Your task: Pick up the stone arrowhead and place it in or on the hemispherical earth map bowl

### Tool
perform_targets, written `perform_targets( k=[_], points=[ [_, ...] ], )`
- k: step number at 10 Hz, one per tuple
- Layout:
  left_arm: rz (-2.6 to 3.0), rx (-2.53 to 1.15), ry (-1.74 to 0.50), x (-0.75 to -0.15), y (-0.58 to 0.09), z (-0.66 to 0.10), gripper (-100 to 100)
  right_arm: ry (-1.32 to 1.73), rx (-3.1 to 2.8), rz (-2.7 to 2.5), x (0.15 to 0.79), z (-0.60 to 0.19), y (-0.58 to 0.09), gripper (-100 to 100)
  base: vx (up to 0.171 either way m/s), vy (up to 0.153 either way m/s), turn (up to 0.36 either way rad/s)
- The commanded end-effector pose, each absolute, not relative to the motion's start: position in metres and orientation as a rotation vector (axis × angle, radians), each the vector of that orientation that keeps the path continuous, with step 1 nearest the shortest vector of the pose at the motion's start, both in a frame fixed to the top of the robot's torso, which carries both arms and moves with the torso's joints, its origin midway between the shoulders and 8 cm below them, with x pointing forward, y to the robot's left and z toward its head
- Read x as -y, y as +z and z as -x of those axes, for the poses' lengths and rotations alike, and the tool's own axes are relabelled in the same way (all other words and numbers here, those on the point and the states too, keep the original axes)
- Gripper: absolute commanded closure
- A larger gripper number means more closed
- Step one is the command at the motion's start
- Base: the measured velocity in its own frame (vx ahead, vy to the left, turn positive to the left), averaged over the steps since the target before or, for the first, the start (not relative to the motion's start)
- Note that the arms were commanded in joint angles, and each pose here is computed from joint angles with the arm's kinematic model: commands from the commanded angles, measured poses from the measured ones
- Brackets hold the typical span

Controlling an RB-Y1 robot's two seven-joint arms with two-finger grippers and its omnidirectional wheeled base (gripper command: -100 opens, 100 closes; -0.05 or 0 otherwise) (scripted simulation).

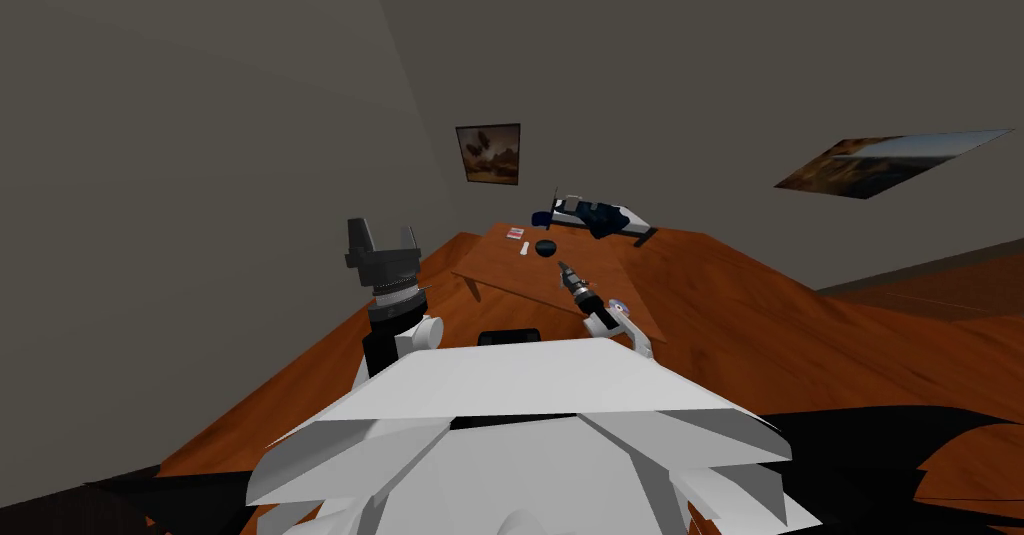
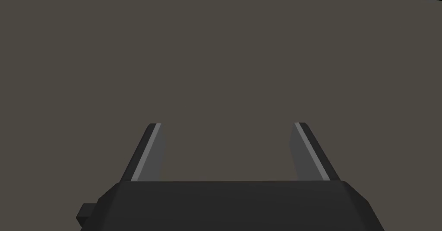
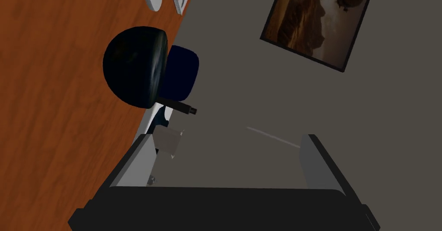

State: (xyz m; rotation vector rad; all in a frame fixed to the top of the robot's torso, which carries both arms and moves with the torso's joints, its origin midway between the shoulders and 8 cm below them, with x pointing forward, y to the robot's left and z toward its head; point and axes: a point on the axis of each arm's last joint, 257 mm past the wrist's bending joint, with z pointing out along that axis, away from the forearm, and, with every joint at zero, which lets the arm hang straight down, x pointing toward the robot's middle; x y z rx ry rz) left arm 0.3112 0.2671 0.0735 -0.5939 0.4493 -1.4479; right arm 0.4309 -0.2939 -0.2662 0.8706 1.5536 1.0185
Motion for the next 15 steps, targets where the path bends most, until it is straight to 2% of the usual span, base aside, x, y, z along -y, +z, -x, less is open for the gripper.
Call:
perform_targets(
  k=[1, 8, 15],
  points=[
    [0.594, -0.449, -1.448, -0.267, 0.073, -0.311, 0, 0.981, -1.592, -0.894, 0.305, -0.429, -0.287, -100, -0.008, -0.003, 0.059],
    [0.594, -0.449, -1.448, -0.267, 0.073, -0.311, 0, 0.735, -1.816, -0.960, 0.369, -0.400, -0.381, -100, -0.004, 0.006, 0.109],
    [0.594, -0.449, -1.448, -0.267, 0.073, -0.311, 0, 0.498, -1.964, -1.007, 0.441, -0.356, -0.443, -100, 0.008, 0.016, 0.130]
  ],
)
